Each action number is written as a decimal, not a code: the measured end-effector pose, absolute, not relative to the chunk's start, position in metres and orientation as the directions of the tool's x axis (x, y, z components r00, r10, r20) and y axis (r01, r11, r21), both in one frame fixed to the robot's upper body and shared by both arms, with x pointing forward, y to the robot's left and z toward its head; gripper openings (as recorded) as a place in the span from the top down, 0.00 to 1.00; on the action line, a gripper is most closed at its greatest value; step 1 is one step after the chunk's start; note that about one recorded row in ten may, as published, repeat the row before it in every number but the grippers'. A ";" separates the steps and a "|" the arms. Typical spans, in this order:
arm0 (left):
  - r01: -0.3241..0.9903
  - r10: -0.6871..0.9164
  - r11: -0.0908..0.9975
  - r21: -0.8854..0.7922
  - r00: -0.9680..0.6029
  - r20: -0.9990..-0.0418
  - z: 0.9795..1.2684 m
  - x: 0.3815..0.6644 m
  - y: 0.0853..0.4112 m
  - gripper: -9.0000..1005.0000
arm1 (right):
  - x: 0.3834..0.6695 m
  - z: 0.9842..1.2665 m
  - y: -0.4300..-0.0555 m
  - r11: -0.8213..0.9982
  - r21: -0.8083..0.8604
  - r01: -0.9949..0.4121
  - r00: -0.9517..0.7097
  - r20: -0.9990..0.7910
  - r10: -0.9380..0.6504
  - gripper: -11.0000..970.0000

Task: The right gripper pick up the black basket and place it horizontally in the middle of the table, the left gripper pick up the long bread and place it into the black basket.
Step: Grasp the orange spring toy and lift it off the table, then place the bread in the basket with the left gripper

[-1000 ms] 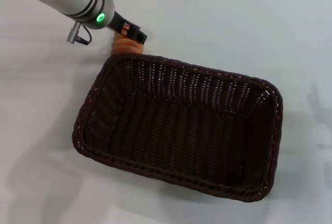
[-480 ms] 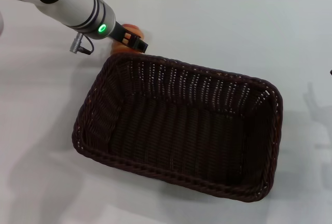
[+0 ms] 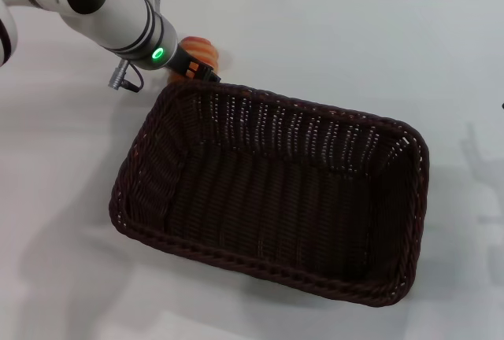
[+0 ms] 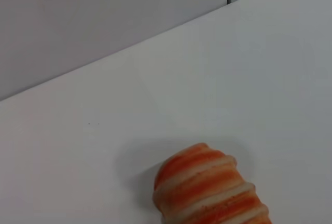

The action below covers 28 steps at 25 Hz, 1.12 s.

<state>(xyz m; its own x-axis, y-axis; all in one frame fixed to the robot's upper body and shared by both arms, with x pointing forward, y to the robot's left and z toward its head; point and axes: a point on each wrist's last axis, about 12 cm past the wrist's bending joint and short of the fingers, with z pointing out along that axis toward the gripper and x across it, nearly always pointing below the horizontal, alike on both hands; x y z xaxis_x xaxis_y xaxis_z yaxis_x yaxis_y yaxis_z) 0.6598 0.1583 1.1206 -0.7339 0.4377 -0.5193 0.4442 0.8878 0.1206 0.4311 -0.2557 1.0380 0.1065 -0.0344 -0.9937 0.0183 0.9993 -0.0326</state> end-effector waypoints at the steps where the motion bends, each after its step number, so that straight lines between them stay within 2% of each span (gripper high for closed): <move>1: 0.447 0.443 0.886 0.125 -0.733 -0.517 1.121 0.660 0.158 0.17 | 0.432 1.038 -0.256 0.999 -0.035 0.015 0.108 -0.994 -0.036 0.15; 4: 0.458 0.457 0.879 0.134 -0.725 -0.515 1.122 0.661 0.157 0.17 | 0.432 1.038 -0.256 0.999 -0.037 0.012 0.109 -0.993 -0.039 0.15; 8: 0.476 0.476 0.867 0.146 -0.710 -0.519 1.123 0.661 0.156 0.34 | 0.432 1.038 -0.257 0.999 -0.042 0.011 0.108 -0.993 -0.043 0.15; 15: 0.499 0.502 0.851 0.164 -0.681 -0.533 1.125 0.661 0.153 0.41 | 0.431 1.039 -0.258 0.999 -0.041 0.014 0.109 -0.993 -0.042 0.15; 16: 0.504 0.502 0.846 0.170 -0.651 -0.569 1.131 0.660 0.151 0.47 | 0.431 1.039 -0.258 0.999 -0.041 0.014 0.110 -0.993 -0.042 0.15; 17: 0.504 0.502 0.846 0.170 -0.651 -0.569 1.131 0.660 0.151 0.48 | 0.431 1.039 -0.258 0.999 -0.041 0.014 0.110 -0.993 -0.042 0.15; 18: 0.510 0.492 0.843 0.173 -0.600 -0.631 1.143 0.656 0.149 0.48 | 0.431 1.039 -0.258 0.999 -0.040 0.014 0.110 -0.993 -0.042 0.15; 19: 0.510 0.492 0.843 0.173 -0.600 -0.631 1.143 0.656 0.149 0.49 | 0.431 1.039 -0.258 0.999 -0.040 0.014 0.110 -0.993 -0.042 0.15; 21: 0.515 0.479 0.838 0.183 -0.531 -0.699 1.159 0.649 0.150 0.50 | 0.430 1.039 -0.258 0.999 -0.041 0.013 0.109 -0.993 -0.042 0.15; 25: 0.526 0.484 0.827 0.198 -0.488 -0.726 1.175 0.641 0.154 0.53 | 0.431 1.040 -0.258 0.999 -0.040 0.013 0.111 -0.993 -0.041 0.15; 28: 0.542 0.494 0.811 0.221 -0.432 -0.755 1.196 0.620 0.160 0.54 | 0.431 1.040 -0.258 0.999 -0.039 0.014 0.113 -0.993 -0.040 0.15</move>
